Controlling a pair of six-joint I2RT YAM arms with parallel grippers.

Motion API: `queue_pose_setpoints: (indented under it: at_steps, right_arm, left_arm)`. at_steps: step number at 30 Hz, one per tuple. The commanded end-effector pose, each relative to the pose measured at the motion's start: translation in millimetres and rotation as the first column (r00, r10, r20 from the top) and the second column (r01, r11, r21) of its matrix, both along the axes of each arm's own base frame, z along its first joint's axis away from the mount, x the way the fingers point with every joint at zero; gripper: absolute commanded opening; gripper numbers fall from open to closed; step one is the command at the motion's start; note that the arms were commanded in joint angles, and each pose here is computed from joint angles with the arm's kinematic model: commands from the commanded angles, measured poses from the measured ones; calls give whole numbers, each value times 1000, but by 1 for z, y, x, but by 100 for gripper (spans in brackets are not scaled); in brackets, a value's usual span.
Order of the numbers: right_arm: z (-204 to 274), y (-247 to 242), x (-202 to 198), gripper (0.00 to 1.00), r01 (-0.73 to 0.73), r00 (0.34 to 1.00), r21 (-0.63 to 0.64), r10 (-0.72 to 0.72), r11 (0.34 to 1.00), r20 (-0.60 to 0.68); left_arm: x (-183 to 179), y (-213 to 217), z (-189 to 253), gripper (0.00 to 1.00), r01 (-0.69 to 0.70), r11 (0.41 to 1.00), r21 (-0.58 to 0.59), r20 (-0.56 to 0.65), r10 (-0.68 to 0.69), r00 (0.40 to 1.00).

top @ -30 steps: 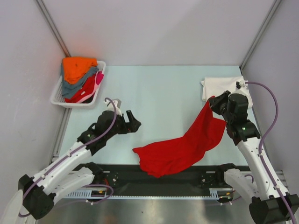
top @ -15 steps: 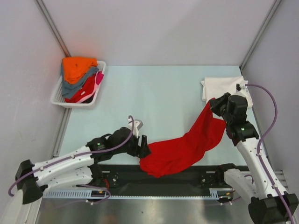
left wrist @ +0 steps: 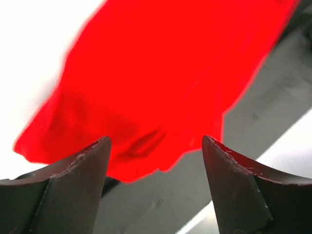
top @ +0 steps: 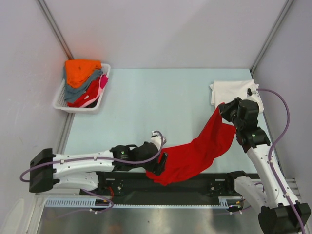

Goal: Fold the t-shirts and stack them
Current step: Flatten the tshirt out

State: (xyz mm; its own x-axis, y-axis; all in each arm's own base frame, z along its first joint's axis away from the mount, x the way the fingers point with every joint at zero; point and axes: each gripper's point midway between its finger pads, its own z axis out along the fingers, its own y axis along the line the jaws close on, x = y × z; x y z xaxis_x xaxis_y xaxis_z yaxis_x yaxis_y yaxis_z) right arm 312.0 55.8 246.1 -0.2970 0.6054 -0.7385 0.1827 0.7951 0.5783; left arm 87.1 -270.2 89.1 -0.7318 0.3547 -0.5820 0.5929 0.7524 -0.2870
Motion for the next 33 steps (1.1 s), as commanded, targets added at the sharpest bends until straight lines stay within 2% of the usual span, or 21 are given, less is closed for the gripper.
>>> queue_pose_setpoints:
  at_steps: [1, 4, 8, 9, 11, 12, 14, 16, 19, 20, 22, 23, 24, 25, 27, 28, 33]
  right_arm:
    - [14, 0, 0, 0, -3, 998, 22, 2, 1000, 55]
    - [15, -2, 0, 0, -4, 998, 22, 2, 1000, 60]
    - [14, -4, -1, 0, -1, 998, 28, -1, 1000, 56]
    - [14, -5, -1, 0, -1, 998, 28, -1, 1000, 57]
    - [14, -7, -1, 0, 5, 998, 27, -6, 1000, 57]
    - [12, -7, -1, 0, 0, 999, 31, -1, 1000, 51]
    - [13, -9, -2, 0, 1, 999, 33, -3, 999, 54]
    - [12, -11, -1, 0, 8, 999, 30, -10, 1000, 52]
    - [11, -14, -1, 0, 14, 999, 31, -16, 999, 48]
    - [11, -15, -1, 0, 17, 999, 34, -18, 999, 46]
    - [9, -17, 0, 0, 24, 998, 37, -25, 999, 49]
    - [9, -19, 0, 0, 30, 998, 37, -32, 999, 46]
    - [8, -18, 1, 0, 27, 999, 43, -29, 999, 42]
    - [8, -19, 2, 0, 30, 999, 46, -32, 998, 42]
    - [14, -18, 4, 0, 26, 998, 60, -30, 998, 63]
    - [16, -15, 5, 0, 9, 998, 69, -14, 998, 65]
    - [34, -15, 11, 0, 2, 997, 59, -7, 998, 80]
  left_arm:
    - [22, -3, 0, 80, -51, 996, 68, 106, 43, 993]
    - [27, -2, -18, 74, -67, 987, 147, 110, 51, 993]
    - [28, -8, -30, 57, -52, 979, 199, 132, 26, 991]
    - [29, -12, -27, 47, -42, 978, 205, 147, 12, 989]
    - [31, -13, -30, 35, -44, 973, 227, 165, 6, 986]
    - [33, -12, -29, 20, -51, 970, 236, 171, 11, 985]
    - [38, -10, -27, 0, -76, 967, 244, 199, 27, 980]
    - [43, -7, -14, 0, -110, 968, 227, 225, 57, 973]
    - [59, 8, 5, 0, -238, 957, 164, 289, 184, 940]
    - [64, 12, 21, 0, -266, 959, 94, 299, 228, 927]
    - [82, 28, 33, 0, -337, 941, 23, 299, 315, 901]
    - [90, 33, 52, 0, -352, 934, -59, 303, 353, 885]
    - [91, 36, 54, 0, -345, 934, -91, 277, 356, 892]
    - [109, 51, 70, 1, -396, 904, -162, 271, 426, 863]
    - [120, 57, 82, 0, -391, 889, -239, 245, 445, 861]
    - [139, 76, 91, 0, -457, 847, -272, 242, 520, 819]
    - [185, 113, 123, 0, -584, 737, -340, 228, 668, 709]
